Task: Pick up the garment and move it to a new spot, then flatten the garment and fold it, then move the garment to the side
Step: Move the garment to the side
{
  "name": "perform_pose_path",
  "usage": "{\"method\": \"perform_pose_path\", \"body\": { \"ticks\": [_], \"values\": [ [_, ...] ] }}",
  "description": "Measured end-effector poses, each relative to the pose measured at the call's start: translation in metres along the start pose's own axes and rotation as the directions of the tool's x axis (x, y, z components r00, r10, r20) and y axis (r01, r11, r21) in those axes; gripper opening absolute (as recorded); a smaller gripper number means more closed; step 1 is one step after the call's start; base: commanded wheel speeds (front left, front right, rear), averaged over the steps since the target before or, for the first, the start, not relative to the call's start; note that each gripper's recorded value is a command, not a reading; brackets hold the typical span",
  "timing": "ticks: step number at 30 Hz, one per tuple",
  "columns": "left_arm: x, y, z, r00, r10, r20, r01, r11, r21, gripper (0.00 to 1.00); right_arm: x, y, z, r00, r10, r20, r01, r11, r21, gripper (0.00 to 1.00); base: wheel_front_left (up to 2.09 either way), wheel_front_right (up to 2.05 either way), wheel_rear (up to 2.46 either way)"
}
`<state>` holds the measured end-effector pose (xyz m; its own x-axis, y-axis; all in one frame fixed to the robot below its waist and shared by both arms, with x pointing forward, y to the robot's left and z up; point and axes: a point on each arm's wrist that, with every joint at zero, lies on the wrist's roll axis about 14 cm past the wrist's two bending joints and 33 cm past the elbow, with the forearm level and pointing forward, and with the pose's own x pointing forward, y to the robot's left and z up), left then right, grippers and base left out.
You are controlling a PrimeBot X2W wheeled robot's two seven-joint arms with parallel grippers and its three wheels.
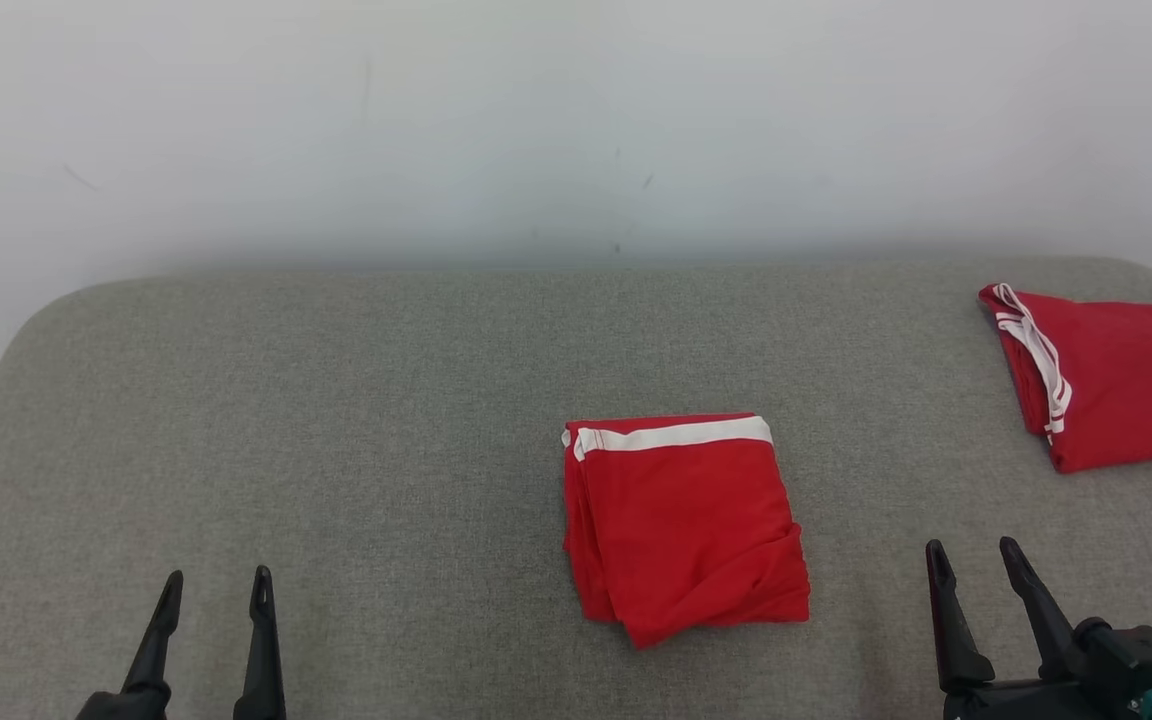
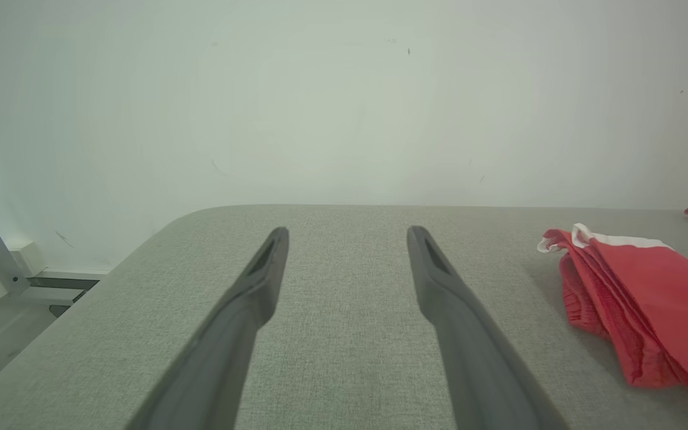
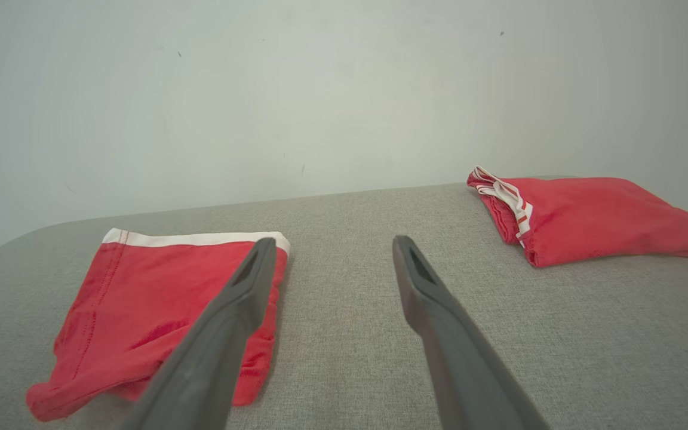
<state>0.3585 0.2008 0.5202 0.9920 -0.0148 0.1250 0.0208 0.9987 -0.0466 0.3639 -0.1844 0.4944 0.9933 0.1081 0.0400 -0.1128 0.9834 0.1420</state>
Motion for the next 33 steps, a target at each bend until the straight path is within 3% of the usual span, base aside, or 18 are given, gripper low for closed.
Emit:
{"method": "perform_pose_path", "body": {
  "ticks": [26, 33],
  "values": [
    [-0.003, 0.003, 0.002, 1.000, 0.018, 0.007, -0.018, 1.000, -0.002, 1.00, 0.002, 0.009, 0.003, 1.000, 0.028, 0.002, -0.028, 1.000, -0.005, 1.00, 0.00, 0.00, 0.00],
    [-0.003, 0.002, 0.001, 1.000, 0.019, 0.003, -0.019, 1.000, -0.003, 1.00, 0.023, 0.039, 0.015, 0.990, 0.137, 0.019, -0.137, 0.990, -0.036, 1.00, 0.00, 0.00, 0.00]
  ]
}}
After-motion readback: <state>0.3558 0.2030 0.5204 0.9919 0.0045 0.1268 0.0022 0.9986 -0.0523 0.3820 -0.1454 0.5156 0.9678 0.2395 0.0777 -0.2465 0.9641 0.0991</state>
